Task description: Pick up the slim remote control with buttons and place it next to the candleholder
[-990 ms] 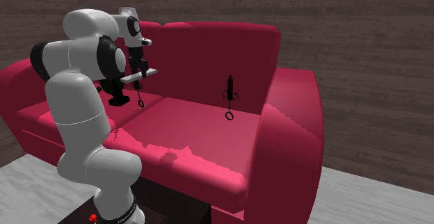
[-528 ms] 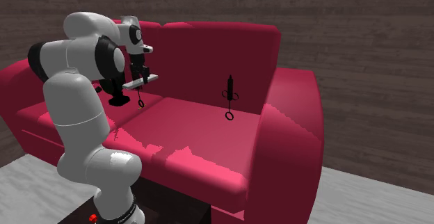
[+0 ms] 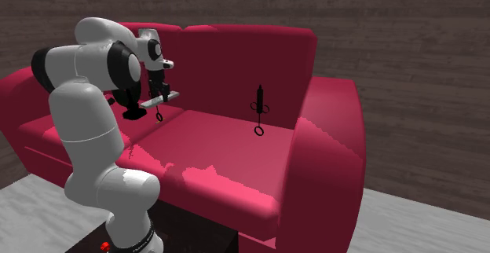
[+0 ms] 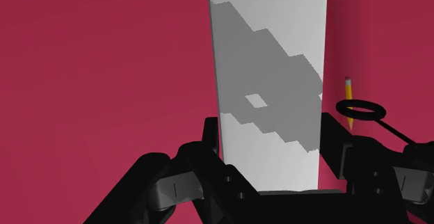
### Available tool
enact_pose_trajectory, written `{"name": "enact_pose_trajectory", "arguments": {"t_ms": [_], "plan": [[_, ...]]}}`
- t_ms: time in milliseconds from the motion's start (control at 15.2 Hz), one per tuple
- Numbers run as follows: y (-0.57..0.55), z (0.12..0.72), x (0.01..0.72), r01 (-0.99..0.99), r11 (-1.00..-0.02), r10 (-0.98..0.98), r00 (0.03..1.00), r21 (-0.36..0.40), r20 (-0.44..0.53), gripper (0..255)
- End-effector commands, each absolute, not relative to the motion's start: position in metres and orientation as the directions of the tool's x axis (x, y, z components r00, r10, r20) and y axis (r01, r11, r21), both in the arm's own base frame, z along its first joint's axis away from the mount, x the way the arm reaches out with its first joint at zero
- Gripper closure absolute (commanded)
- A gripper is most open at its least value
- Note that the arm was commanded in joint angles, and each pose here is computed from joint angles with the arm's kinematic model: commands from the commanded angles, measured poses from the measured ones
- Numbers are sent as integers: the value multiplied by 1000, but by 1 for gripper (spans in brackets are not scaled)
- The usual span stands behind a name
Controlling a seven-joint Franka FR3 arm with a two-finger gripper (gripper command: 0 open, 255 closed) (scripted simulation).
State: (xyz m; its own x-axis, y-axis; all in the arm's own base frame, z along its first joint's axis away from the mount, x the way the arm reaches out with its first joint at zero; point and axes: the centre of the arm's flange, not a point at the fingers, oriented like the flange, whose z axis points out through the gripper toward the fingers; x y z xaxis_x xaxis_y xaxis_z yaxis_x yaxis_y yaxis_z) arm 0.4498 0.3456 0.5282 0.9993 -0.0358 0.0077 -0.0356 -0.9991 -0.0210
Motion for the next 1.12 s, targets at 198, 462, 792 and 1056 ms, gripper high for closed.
{"name": "enact_pose_trajectory", "arguments": {"t_ms": [198, 462, 792, 1056], "plan": [[345, 502, 451, -36, -999, -36, 999, -21, 9, 255], [345, 481, 451, -36, -999, -36, 999, -21, 9, 255], [345, 455, 451, -36, -999, -36, 999, -21, 9, 255], [345, 434, 451, -36, -999, -36, 999, -21, 9, 255]]}}
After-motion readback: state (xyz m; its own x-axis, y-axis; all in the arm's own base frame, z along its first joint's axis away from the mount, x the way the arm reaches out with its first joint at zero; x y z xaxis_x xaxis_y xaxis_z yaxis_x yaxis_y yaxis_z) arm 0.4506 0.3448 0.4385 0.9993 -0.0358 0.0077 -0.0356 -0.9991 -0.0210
